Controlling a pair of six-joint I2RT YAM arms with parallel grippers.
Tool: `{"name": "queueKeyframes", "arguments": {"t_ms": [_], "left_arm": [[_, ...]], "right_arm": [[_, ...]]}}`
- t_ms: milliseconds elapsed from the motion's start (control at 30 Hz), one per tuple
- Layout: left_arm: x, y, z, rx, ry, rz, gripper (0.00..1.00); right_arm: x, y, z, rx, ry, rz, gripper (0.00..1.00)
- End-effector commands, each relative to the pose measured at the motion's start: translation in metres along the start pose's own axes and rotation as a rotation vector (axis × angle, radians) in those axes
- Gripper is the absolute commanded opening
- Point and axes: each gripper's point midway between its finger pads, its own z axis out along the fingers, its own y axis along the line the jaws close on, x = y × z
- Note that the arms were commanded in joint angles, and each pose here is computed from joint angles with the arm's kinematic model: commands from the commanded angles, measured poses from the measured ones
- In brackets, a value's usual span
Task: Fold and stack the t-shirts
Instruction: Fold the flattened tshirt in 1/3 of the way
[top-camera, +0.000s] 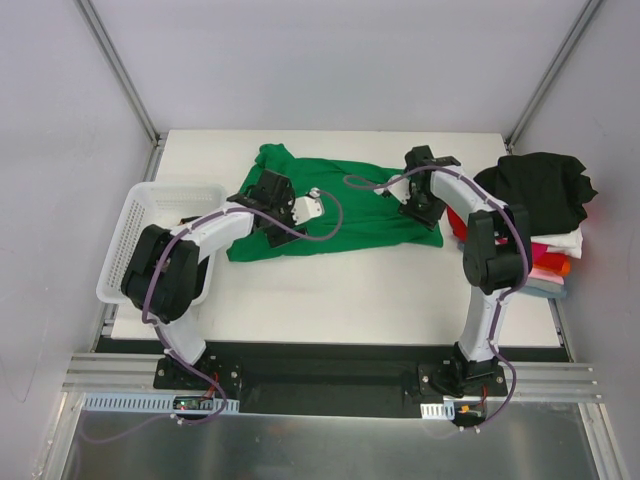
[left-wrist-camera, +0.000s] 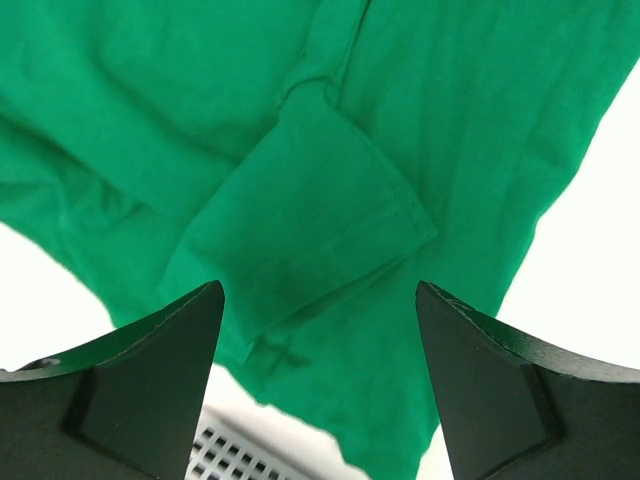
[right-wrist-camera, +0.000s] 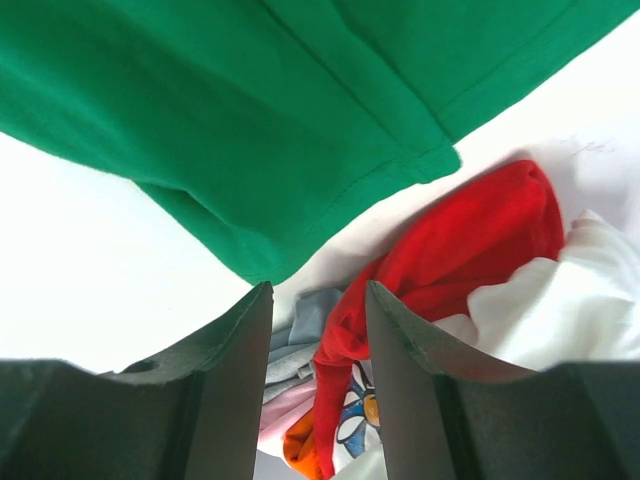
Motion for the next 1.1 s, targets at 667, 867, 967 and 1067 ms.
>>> {"name": "queueKeyframes", "arguments": {"t_ms": [667, 867, 967, 1067], "left_arm": [[-0.013, -0.017, 0.036, 0.140, -0.030, -0.060, 0.76], [-0.002, -0.020, 0.040, 0.139, 0.006, -0.047, 0.54], [-0.001, -0.017, 0.044, 0.135, 0.017, -0.047, 0.34], [-0.001, -0.017, 0.046, 0.137, 0.019, -0.049, 0.18]], "right_arm": [[0.015, -0.010, -0.014, 0.044, -0.006, 0.033, 0.45], [0.015, -0.011, -0.014, 0.043, -0.009, 0.039, 0.45], [0.015, -0.009, -0.013, 0.036, -0.003, 0.037, 0.45], [0.017, -0.009, -0.013, 0.037, 0.000, 0.036, 0.45]]}}
